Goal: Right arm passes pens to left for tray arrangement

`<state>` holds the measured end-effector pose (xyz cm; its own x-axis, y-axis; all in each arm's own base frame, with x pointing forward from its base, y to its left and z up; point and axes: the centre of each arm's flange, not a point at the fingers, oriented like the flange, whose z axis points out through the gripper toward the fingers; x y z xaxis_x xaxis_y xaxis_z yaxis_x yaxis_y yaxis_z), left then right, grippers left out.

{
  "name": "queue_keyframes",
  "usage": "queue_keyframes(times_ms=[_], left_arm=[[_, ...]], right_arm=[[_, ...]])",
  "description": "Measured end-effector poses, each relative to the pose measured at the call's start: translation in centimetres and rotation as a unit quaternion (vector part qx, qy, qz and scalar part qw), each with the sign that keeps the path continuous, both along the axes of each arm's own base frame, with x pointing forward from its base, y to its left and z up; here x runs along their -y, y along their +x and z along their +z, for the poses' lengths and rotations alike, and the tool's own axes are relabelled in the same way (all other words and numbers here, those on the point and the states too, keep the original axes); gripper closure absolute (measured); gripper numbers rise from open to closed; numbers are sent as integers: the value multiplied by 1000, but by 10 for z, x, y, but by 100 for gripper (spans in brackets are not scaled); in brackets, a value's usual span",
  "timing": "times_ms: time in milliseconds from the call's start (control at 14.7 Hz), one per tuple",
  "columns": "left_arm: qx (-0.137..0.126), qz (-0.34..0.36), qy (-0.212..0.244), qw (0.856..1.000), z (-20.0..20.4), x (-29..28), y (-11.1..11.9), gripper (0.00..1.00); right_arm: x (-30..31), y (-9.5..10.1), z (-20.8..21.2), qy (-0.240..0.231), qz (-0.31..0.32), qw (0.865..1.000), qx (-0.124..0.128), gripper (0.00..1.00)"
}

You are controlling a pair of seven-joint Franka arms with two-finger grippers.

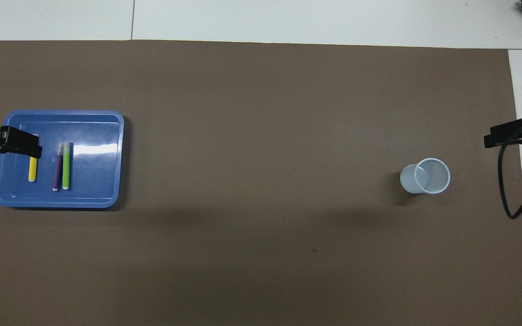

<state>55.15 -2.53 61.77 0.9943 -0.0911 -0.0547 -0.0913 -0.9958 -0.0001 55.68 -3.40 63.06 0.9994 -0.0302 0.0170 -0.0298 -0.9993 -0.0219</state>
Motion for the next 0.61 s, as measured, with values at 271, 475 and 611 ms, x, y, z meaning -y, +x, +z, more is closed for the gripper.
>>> queue_keyframes(times_ms=[271,475,611], left_arm=[[0,-2,0,1000,0,2,0,0],[0,-2,0,1000,0,2,0,0],[0,-1,0,1000,0,1,0,0]], right_arm=[[0,0,0,0,0,1000,0,0],[0,0,0,0,0,1000,0,0],[0,0,0,0,0,1000,0,0]])
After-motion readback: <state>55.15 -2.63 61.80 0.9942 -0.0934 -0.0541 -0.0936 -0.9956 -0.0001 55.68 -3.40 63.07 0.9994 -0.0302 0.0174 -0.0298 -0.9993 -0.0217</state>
